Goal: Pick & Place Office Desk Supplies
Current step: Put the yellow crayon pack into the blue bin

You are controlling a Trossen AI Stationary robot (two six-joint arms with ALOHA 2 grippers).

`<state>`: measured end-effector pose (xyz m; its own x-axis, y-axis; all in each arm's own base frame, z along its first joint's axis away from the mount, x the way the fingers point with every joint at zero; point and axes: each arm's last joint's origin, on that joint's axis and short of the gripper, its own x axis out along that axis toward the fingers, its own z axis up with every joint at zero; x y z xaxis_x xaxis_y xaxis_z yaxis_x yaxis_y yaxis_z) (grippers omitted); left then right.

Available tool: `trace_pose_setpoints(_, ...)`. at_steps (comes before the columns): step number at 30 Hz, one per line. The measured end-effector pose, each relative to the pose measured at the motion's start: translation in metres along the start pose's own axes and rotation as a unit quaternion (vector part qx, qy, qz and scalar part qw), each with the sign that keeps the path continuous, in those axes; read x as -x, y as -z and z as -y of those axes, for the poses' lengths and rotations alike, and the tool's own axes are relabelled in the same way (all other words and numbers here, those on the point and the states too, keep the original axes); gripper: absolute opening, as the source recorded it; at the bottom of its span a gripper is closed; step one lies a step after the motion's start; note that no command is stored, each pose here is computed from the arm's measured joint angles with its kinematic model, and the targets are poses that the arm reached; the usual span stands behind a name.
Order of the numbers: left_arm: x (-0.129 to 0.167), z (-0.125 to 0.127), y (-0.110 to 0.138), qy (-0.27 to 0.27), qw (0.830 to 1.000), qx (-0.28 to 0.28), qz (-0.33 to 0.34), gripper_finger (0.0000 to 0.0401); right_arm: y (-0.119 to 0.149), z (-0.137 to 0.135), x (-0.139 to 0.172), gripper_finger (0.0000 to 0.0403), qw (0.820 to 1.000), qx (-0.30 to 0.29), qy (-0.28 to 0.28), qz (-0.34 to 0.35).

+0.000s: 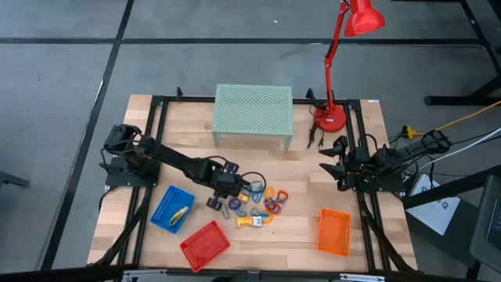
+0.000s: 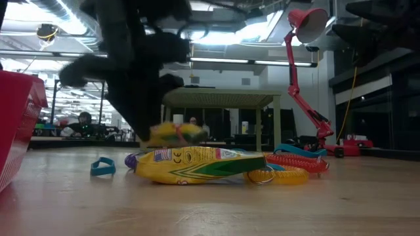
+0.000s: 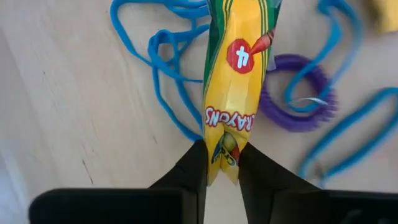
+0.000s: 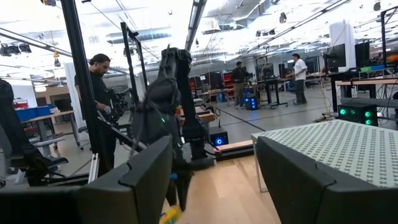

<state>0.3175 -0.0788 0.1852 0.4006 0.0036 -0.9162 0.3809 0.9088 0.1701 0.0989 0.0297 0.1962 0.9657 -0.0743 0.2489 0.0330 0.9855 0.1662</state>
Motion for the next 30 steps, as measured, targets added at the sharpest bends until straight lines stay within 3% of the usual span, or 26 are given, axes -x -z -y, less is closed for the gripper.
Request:
trace_pose_setpoints(8,0.06,0.023,0.006,0.015,0.998,0.06,0.002,0.0054,0.002,0.0,0.0,0.0236,1.0,0.005,0.0,-0.01)
trace_pose_setpoints(14,0.111,0.046,0.025,0.002,0.984,0.179,0.02,0.0057,0.002,0.0,0.0,0.0236,1.0,0.017,0.004,-0.01)
trace_pose_setpoints(20,0.133,0.08,0.045,-0.019,0.953,0.303,-0.004,0.0058,0.002,0.0,0.0,0.0236,1.0,0.017,0.004,-0.01)
trace_pose_setpoints(25,0.137,0.108,0.058,-0.058,0.911,0.408,-0.018,0.0058,0.002,0.0,0.0,0.0236,1.0,0.017,0.004,-0.01)
trace_pose_setpoints(30,0.134,0.14,0.064,-0.062,0.877,0.477,-0.018,0.0058,0.002,0.0,0.0,0.0236,1.0,0.028,0.004,-0.01)
